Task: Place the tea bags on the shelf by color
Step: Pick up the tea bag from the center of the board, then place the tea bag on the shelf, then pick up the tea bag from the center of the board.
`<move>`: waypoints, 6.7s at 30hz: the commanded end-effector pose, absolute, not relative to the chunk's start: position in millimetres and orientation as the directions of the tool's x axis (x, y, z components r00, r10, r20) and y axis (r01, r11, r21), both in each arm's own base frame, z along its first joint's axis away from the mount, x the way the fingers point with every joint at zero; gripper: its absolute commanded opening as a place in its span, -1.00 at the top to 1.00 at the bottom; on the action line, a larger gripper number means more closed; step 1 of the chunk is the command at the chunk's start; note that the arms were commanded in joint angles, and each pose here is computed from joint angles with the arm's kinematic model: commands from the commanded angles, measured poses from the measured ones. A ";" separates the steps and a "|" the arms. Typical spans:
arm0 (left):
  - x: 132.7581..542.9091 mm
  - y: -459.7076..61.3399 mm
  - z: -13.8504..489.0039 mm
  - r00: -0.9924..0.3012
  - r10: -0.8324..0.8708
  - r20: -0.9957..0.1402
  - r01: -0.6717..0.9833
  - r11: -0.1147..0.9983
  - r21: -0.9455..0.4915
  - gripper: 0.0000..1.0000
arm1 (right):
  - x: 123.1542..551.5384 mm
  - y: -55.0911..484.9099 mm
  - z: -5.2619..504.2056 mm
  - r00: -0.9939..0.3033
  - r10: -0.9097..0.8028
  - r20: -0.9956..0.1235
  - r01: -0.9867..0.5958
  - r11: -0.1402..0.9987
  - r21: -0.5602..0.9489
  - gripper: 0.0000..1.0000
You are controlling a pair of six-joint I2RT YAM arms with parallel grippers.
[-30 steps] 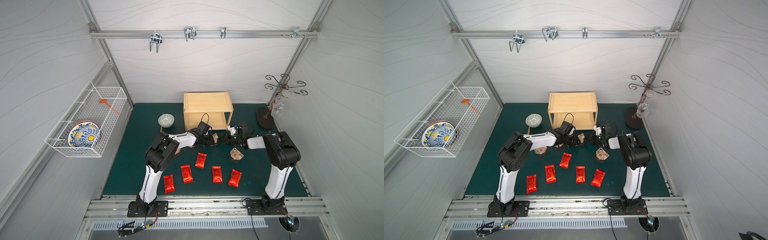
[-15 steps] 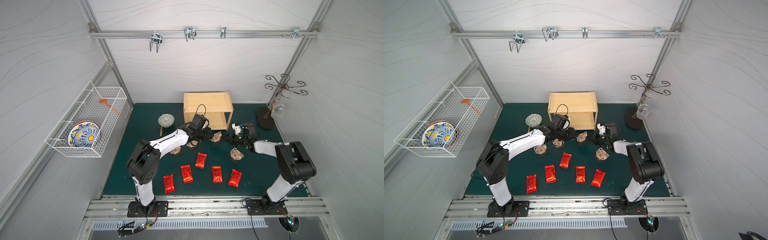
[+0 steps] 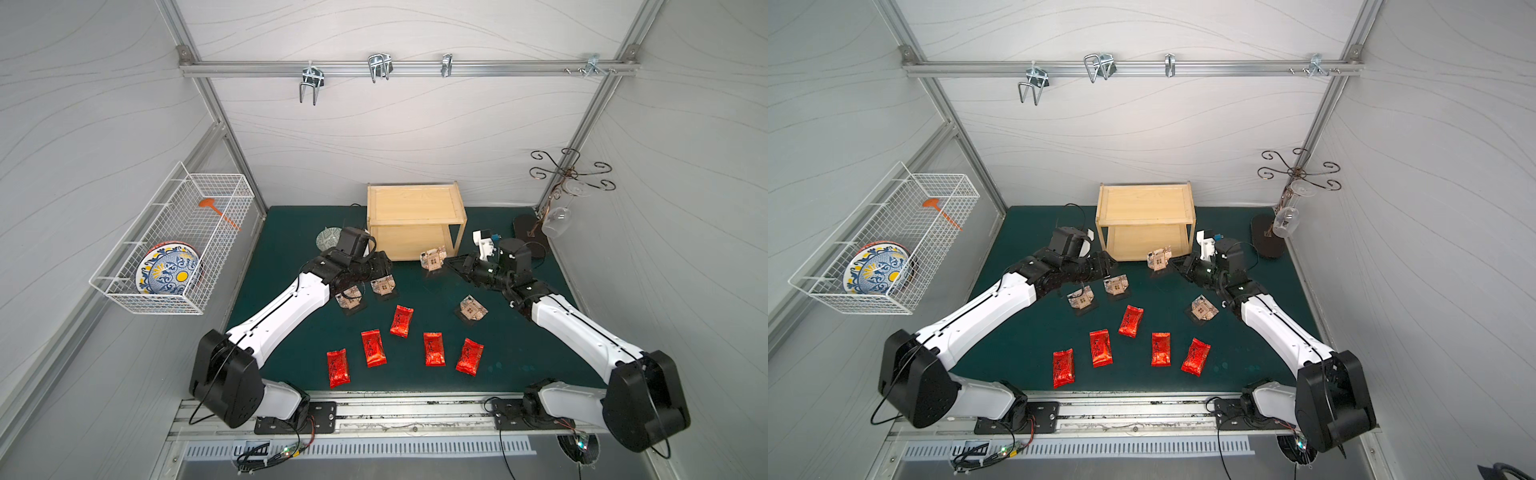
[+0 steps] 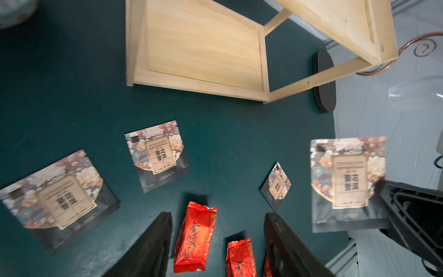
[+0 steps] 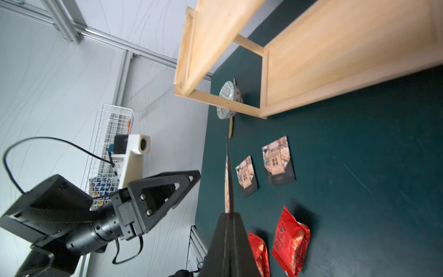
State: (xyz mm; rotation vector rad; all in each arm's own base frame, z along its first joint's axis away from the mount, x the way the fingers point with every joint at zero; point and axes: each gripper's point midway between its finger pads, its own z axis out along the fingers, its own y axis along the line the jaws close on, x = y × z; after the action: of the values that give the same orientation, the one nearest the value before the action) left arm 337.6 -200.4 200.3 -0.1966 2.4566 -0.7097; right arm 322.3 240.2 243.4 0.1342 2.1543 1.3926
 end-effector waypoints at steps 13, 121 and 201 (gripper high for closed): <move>345.6 -138.1 190.3 -0.785 -0.381 -0.489 -0.126 0.870 -0.477 -0.30 | 435.2 333.0 305.2 -0.783 0.417 -0.461 -0.299 0.397 0.868 1.00; 411.3 -201.8 55.8 -0.895 -0.355 -0.269 -0.201 0.862 -0.466 0.03 | 354.8 361.6 76.1 -0.836 -0.009 -0.549 -0.449 0.587 0.674 0.33; 374.0 -169.6 203.5 -0.787 -0.395 -0.474 -0.054 0.810 -0.584 -0.01 | 425.9 278.0 325.8 -0.743 0.312 -0.592 -0.399 0.503 0.767 1.00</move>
State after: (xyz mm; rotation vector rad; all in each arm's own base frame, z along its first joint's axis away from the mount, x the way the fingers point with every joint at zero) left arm 366.0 -163.7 192.2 -0.3761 2.4312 -0.7271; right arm 400.4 285.9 328.0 -0.0948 2.0080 1.2796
